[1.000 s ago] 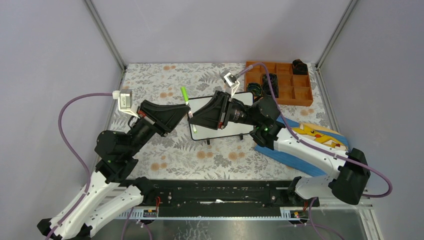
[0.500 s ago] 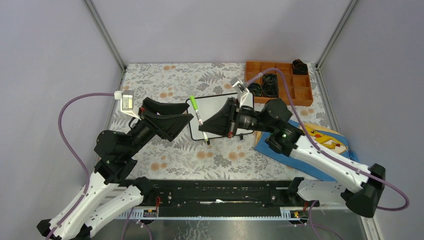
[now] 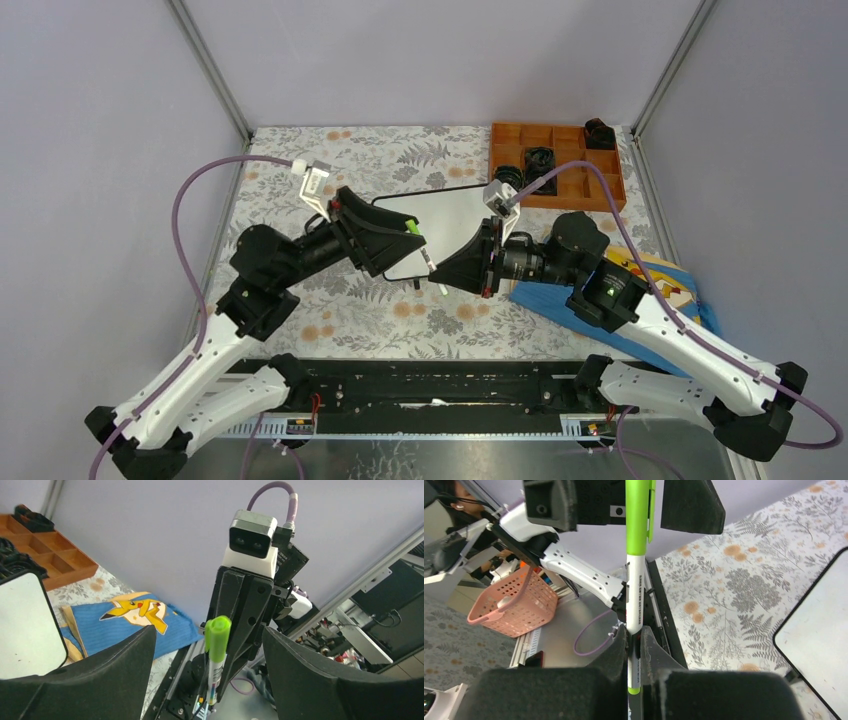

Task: Write a sentence on the whiteboard
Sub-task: Open the whiteboard marker at the center of the board.

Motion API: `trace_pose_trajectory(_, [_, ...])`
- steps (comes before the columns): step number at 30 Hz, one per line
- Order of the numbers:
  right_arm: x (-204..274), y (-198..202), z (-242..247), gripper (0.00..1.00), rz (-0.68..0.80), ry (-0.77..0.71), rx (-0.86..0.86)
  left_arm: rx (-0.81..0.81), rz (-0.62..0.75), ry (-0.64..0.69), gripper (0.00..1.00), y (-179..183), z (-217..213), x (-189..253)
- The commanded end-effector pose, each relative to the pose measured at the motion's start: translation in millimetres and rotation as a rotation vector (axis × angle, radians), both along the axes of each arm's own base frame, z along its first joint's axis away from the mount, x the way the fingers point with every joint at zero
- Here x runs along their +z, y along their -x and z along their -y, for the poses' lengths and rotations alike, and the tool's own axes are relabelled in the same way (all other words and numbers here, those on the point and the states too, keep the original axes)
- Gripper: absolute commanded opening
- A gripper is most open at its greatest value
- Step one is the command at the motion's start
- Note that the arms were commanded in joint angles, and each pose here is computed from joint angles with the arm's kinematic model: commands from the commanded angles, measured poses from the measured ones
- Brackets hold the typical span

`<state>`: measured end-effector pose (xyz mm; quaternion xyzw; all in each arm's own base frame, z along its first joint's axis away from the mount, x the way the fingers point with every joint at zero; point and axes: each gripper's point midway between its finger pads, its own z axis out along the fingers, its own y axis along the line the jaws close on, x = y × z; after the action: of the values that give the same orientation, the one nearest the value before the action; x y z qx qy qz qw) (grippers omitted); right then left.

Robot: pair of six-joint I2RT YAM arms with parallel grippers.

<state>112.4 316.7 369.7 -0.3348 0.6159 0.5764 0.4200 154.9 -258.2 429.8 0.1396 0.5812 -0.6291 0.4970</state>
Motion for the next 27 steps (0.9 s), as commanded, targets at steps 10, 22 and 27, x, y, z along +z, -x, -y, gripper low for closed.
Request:
trace_pose_trajectory(10, [-10, -7, -5, 0.0, 0.021, 0.01, -0.018, -0.07, 0.074, 0.029, 0.63, 20, -3, 16])
trace_pose_trajectory(22, [-2, -4, -4, 0.0, 0.012, -0.016, -0.017, -0.062, 0.021, 0.007, 0.55, 17, -2, 6])
trace_pose_trajectory(27, [2, -3, -2, 0.0, 0.009, -0.023, -0.017, -0.065, -0.012, 0.001, 0.52, 14, 0, -1])
